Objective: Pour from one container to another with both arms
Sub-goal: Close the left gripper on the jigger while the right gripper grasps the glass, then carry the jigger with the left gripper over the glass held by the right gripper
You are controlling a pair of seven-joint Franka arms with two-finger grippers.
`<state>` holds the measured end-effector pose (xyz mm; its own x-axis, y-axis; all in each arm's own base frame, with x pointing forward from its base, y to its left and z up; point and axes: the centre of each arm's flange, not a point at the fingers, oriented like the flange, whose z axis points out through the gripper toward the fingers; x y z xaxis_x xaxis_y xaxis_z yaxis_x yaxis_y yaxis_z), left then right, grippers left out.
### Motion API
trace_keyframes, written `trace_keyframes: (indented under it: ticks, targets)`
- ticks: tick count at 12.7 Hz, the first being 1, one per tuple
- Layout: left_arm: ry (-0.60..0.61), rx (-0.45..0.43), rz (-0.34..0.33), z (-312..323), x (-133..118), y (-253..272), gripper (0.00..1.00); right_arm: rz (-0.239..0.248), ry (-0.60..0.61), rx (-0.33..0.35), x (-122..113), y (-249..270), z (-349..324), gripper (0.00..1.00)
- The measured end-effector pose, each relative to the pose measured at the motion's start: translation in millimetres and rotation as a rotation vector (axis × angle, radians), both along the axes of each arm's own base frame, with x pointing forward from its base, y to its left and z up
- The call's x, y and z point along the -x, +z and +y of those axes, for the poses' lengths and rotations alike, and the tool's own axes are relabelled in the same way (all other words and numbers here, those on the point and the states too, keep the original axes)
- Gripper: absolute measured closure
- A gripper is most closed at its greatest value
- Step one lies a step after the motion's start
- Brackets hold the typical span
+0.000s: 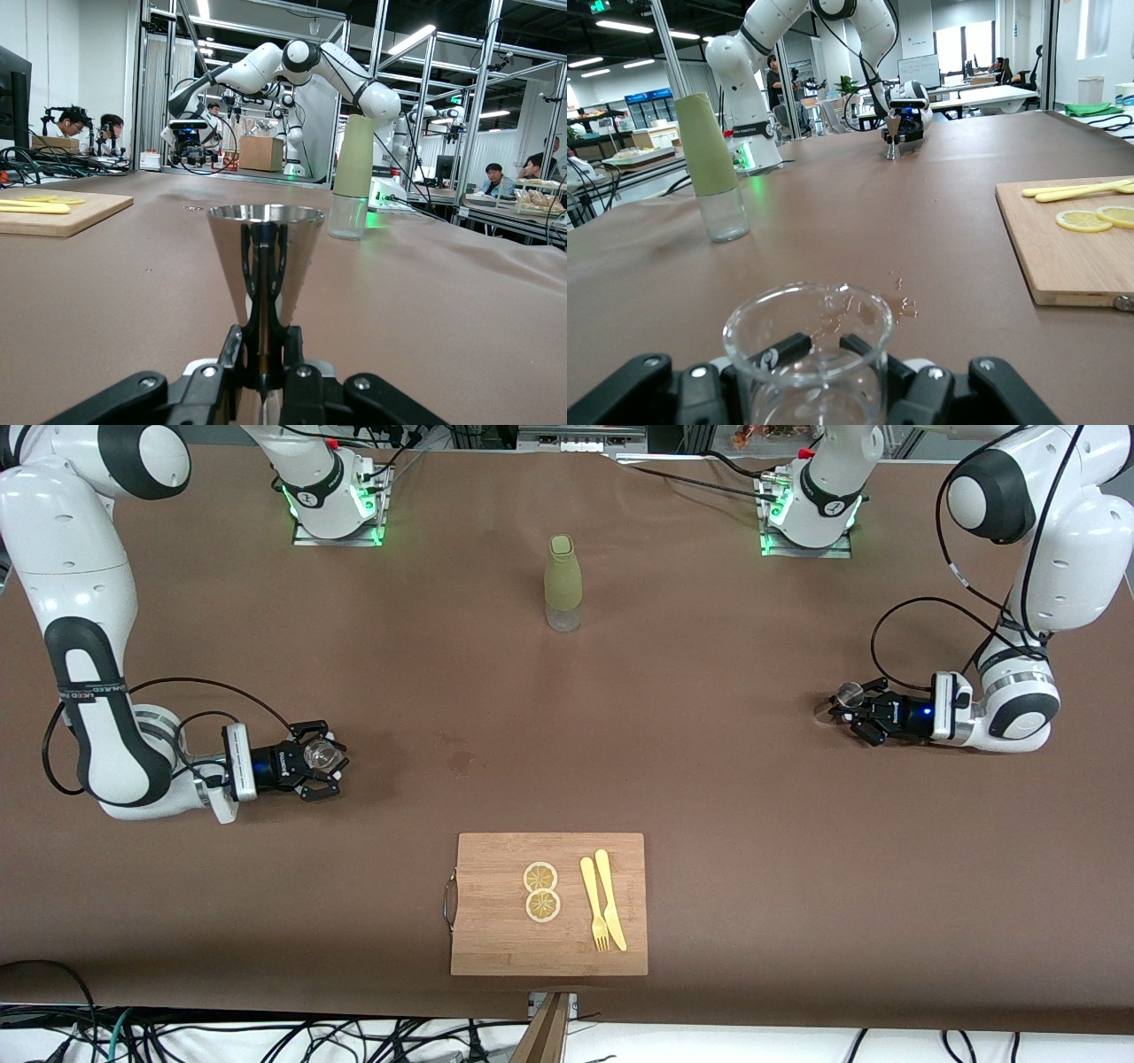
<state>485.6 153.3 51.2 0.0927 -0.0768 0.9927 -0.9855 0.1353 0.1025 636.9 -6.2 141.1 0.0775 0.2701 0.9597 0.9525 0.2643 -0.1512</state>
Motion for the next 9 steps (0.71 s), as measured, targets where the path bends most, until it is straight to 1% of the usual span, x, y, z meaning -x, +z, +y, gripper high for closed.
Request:
trace_keyframes:
  ticks: [2,3,5,7,9]
  targets:
    - [-0.001,-0.001,-0.004,0,-1,1,0.80,0.014,0.000,0.007,-4,15,0,0.77]
    - [-0.002,0.002,-0.008,-2,-4,2,0.80,0.012,-0.001,0.013,-8,26,1,0.77]
    - [0.001,0.028,-0.026,-23,-19,10,0.80,0.006,0.005,0.026,-17,54,4,0.77]
    - [-0.007,0.062,-0.057,-68,-43,22,0.80,0.010,0.023,0.032,-23,72,15,0.77]
    - [-0.021,0.068,-0.082,-130,-64,24,0.80,0.019,0.032,0.038,-26,79,24,0.77]
